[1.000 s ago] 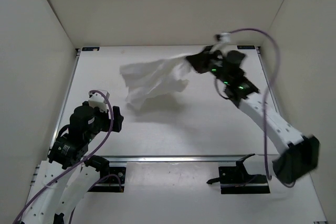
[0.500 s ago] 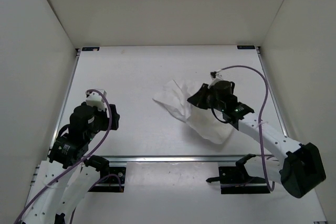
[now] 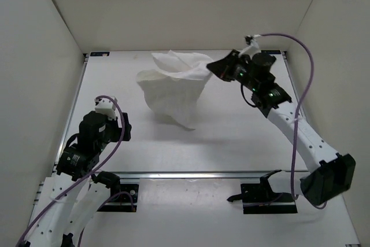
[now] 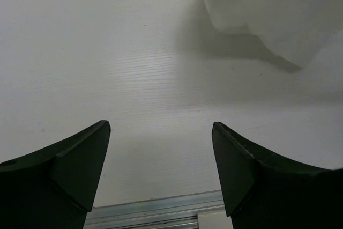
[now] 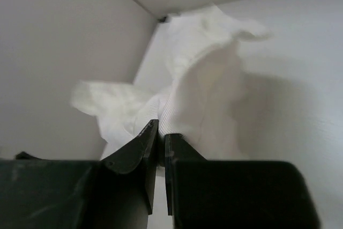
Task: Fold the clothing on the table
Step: Flatten the skirt out
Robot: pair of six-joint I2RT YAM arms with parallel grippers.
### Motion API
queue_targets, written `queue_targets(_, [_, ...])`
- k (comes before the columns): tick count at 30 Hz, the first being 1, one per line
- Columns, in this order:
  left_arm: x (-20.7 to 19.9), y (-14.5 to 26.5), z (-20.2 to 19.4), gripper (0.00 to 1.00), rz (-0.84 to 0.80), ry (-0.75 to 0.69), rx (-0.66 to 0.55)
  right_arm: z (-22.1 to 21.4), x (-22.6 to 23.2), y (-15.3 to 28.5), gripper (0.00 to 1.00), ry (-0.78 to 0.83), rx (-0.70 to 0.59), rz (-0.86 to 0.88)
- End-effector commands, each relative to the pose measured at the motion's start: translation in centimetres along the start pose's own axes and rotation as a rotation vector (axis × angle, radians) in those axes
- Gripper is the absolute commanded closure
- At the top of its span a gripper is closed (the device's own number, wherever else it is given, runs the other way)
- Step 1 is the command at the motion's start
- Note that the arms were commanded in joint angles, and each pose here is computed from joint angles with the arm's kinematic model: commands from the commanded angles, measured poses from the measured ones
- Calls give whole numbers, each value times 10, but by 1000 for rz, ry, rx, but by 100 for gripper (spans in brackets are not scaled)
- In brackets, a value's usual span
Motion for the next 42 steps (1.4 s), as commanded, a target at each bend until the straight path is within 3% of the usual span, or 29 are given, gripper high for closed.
queue_targets(1, [-5, -8, 6, 18, -29, 0, 9, -54, -50, 38, 100, -97, 113, -121])
queue_targets(5, [-24, -15, 27, 22, -144, 101, -34, -148, -68, 76, 100, -143, 315, -180])
queue_targets(8, [-41, -33, 23, 29, -235, 166, 42, -221, -90, 107, 100, -173, 470, -226])
queue_targets(10, [-54, -50, 9, 35, -291, 241, 107, -240, -99, 119, 100, -185, 517, -236])
queue_targets(13, [-74, -71, -20, 53, -414, 425, 211, -251, -109, 128, 100, -162, 552, -266])
queue_targets(14, [-83, -72, -27, 54, -462, 514, 258, -254, -112, 130, 100, -155, 567, -282])
queue_targets(15, [-90, -76, -40, 53, -489, 579, 294, -253, -113, 129, 100, -137, 557, -281])
queue_targets(16, [-96, -78, -38, 44, -528, 605, 270, -253, -113, 129, 100, -129, 558, -283])
queue_targets(17, [-100, -82, -56, 36, -514, 646, 324, -253, -115, 129, 100, -117, 560, -286])
queue_targets(21, [-115, -86, -80, 27, -522, 757, 397, -253, -117, 129, 100, -109, 545, -266])
queue_targets(24, [-119, -86, -78, 25, -548, 872, 347, -256, -118, 130, 100, -113, 539, -261])
queue_targets(29, [-126, -96, -70, 22, -541, 931, 324, -263, -119, 132, 100, -114, 558, -243])
queue_targets(37, [-161, -117, -83, 20, -561, 1006, 477, -258, -114, 130, 100, -81, 530, -210])
queue_targets(42, [-173, -130, -79, 22, -576, 1045, 481, -264, -115, 134, 100, -81, 542, -207])
Point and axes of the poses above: each gripper's point midway between its finger pads, its own y axis back along the fingers, its own x axis along the line the jaws close on, z = x × y, the point moved 7 cm from there along y, back along the fingers, and after that the axes turned 8 degrees about y, right-handed, at the moved point
